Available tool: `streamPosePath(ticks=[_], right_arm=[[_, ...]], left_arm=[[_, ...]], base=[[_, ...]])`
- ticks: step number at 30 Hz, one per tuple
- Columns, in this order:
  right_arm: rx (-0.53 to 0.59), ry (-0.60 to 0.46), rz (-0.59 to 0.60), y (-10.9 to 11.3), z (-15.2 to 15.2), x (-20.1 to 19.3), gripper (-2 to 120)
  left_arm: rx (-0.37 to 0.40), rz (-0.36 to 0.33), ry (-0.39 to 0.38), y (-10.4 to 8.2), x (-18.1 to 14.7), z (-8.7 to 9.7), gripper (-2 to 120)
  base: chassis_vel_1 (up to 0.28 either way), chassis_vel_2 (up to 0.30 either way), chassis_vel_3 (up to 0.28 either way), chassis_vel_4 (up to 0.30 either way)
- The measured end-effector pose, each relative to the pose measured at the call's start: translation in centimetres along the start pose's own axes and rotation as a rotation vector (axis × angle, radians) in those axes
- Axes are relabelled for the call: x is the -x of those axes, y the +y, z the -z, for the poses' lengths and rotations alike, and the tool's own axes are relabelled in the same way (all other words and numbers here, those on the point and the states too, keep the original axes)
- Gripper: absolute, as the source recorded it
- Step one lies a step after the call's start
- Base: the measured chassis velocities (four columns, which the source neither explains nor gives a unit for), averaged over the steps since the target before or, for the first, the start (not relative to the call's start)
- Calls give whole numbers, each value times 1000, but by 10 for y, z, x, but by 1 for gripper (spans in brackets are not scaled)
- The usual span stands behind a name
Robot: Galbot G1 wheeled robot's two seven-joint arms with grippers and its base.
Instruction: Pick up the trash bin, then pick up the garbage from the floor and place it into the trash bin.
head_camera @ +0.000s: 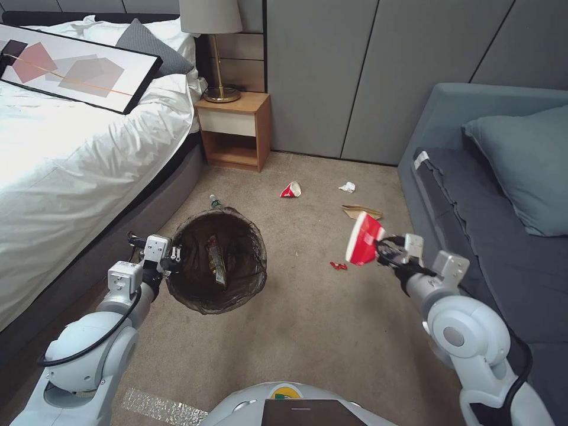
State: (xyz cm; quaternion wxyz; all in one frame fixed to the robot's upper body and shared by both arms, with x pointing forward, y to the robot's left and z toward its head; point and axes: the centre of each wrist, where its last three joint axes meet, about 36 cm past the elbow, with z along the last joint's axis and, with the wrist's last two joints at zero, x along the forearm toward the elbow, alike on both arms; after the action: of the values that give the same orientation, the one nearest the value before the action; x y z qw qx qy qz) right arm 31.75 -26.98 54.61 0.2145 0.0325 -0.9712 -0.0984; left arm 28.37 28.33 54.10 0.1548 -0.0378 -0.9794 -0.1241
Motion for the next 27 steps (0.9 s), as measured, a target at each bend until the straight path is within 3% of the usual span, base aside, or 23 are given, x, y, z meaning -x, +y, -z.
streamPosePath(ticks=[1,3,5,6,9,14,17,18,21,22,27], right_arm=[[-72,3,68,4,8,-2,0],[-106,4,102,5,12,-2,0],[-184,-4,208,9,28,-2,0],[-184,-4,208,9,28,-2,0],[-254,-60,372,21,59,5,0],[-296,-61,517,43,80,15,0],[-332,-29,620,72,92,18,0],[-332,-29,620,72,92,18,0],[-381,43,744,114,93,21,0],[-381,43,744,114,93,21,0],[-448,77,825,157,100,32,0]], left_arm=[[2,-3,7,-1,-2,1,0],[0,-7,11,-1,-3,2,0],[-8,-20,25,-3,-7,4,0],[-8,-20,25,-3,-7,4,0],[-60,-61,25,-4,-9,6,0],[-66,-58,21,-4,-9,7,0],[-59,-54,23,-4,-9,6,0],[-59,-54,23,-4,-9,6,0],[-48,-43,30,-3,-10,5,0],[-48,-43,30,-3,-10,5,0],[-42,-35,34,-4,-10,4,0]], base=[[0,0,0,0],[0,0,0,0],[0,0,0,0],[0,0,0,0],[0,0,0,0],[0,0,0,0],[0,0,0,0],[0,0,0,0],[0,0,0,0],[0,0,0,0],[0,0,0,0]])
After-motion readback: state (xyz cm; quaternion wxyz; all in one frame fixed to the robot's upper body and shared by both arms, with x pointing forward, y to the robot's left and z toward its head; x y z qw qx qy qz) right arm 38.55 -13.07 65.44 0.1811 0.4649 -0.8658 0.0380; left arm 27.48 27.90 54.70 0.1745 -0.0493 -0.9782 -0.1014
